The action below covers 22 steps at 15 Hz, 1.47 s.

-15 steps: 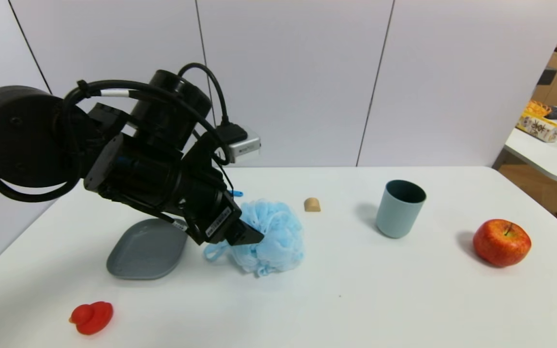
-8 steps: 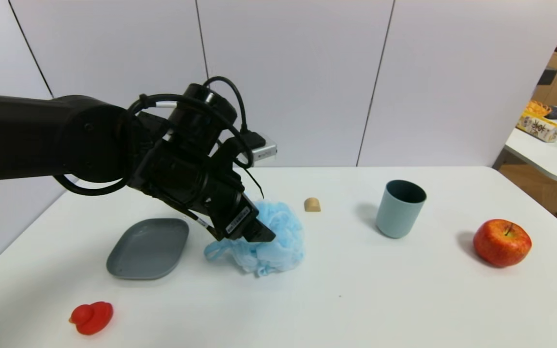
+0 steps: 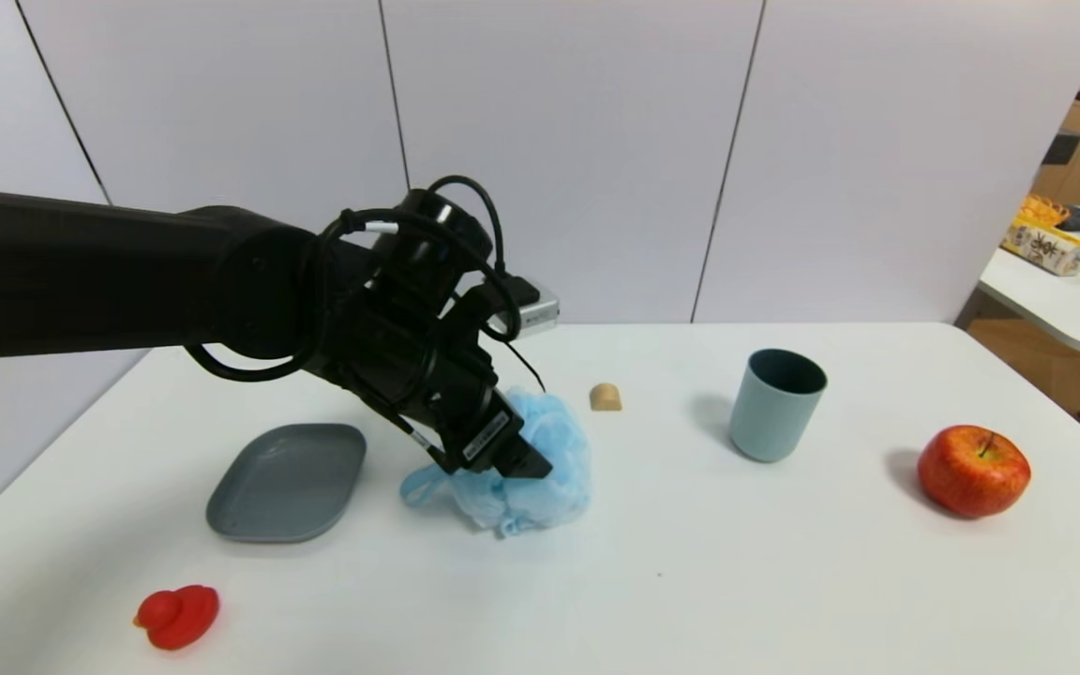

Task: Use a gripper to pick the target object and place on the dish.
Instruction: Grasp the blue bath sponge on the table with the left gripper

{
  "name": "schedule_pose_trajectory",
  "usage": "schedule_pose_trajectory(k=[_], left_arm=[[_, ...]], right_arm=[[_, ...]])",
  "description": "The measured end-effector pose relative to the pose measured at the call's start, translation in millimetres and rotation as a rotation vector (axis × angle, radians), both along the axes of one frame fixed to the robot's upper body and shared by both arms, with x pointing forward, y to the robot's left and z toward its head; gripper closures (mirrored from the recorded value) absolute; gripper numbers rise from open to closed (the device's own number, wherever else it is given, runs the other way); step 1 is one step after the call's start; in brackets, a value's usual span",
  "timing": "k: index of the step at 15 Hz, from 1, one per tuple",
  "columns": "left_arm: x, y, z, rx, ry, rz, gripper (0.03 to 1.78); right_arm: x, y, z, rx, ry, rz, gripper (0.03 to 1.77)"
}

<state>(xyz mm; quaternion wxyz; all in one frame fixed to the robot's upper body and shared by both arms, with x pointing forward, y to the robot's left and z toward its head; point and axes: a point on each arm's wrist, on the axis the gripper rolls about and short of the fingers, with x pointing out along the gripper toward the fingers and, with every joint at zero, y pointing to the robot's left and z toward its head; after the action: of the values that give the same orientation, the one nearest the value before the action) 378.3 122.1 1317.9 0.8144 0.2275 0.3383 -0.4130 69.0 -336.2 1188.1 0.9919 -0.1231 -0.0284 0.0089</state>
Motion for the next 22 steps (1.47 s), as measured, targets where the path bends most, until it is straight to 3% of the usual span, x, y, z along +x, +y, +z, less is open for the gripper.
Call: schedule_pose_trajectory(k=[6, 22], left_arm=[[-4.5, 0.3, -10.5, 0.009, 0.105, -0.048, 0.12], [4.7, -12.8, -33.9, 0.035, 0.141, -0.127, 0.12]], right_arm=[[0.0, 0.0, 0.0, 0.000, 0.000, 0.000, 0.09], [0.0, 0.0, 0.0, 0.000, 0.000, 0.000, 0.09]])
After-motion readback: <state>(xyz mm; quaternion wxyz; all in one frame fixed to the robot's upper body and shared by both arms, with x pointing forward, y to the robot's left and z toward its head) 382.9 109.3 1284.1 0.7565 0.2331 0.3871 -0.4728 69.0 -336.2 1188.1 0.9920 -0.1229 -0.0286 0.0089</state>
